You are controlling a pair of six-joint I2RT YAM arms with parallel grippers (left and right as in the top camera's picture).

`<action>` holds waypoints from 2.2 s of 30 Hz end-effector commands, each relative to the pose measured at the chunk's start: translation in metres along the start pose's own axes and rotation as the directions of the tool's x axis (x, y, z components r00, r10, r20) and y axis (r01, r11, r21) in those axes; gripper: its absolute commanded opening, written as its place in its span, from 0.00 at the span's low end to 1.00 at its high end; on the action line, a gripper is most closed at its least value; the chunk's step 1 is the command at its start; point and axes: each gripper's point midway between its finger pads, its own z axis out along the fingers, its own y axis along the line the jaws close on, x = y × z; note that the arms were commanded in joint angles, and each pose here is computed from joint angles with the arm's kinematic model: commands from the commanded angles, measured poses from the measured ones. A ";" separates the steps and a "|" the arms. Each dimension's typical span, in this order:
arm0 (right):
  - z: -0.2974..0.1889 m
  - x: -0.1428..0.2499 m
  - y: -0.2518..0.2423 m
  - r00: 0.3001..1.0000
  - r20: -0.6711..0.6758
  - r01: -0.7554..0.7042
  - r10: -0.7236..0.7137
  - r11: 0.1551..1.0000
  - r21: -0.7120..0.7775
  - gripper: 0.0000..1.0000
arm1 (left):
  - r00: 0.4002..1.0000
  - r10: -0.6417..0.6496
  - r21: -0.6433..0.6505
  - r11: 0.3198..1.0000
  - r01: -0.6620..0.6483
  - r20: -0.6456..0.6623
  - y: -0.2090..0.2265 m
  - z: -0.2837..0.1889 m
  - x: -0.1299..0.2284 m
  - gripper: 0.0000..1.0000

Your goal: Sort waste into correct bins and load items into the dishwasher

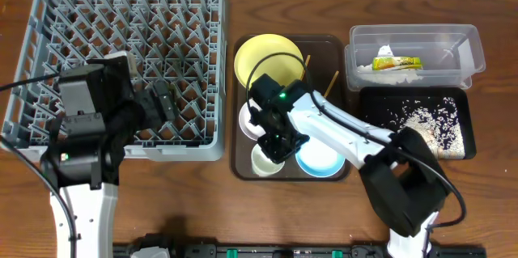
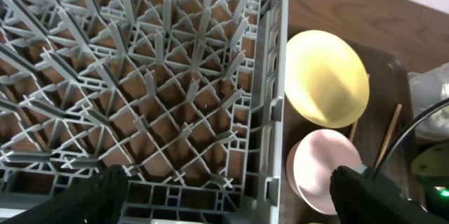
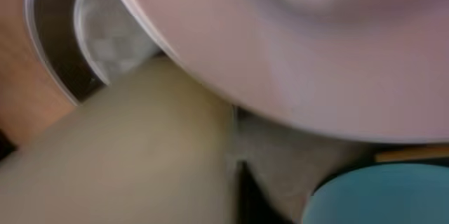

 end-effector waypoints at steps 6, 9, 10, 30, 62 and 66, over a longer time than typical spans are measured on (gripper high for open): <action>-0.067 -0.016 0.012 0.986 0.164 -0.002 0.007 1.000 -0.025 0.01 | 0.999 -0.019 0.014 1.000 0.020 -0.033 -0.001 0.009 -0.001 0.93; -0.135 -0.028 0.000 0.940 0.339 -0.031 0.042 0.999 -0.040 0.01 | 0.999 -0.018 0.091 0.996 0.023 -0.049 -0.013 0.012 0.000 0.93; -0.152 -0.031 -0.006 0.920 0.387 -0.052 0.067 0.997 -0.048 0.01 | 0.999 -0.016 0.131 0.991 0.023 -0.050 -0.020 0.012 0.000 0.93; -0.261 -0.104 -0.004 0.679 0.723 0.474 0.126 0.677 -0.563 0.01 | 0.946 0.101 0.915 0.304 0.267 -0.309 -0.147 -0.008 -0.003 0.93; -0.225 -0.119 0.071 0.708 0.706 0.601 0.001 0.524 -0.603 0.01 | 0.942 0.132 0.915 0.311 0.256 -0.309 -0.157 -0.006 0.005 0.58; -0.224 -0.119 0.072 0.708 0.706 0.602 -0.001 0.523 -0.603 0.14 | 0.943 0.129 0.912 0.324 0.253 -0.308 -0.156 -0.004 0.005 0.54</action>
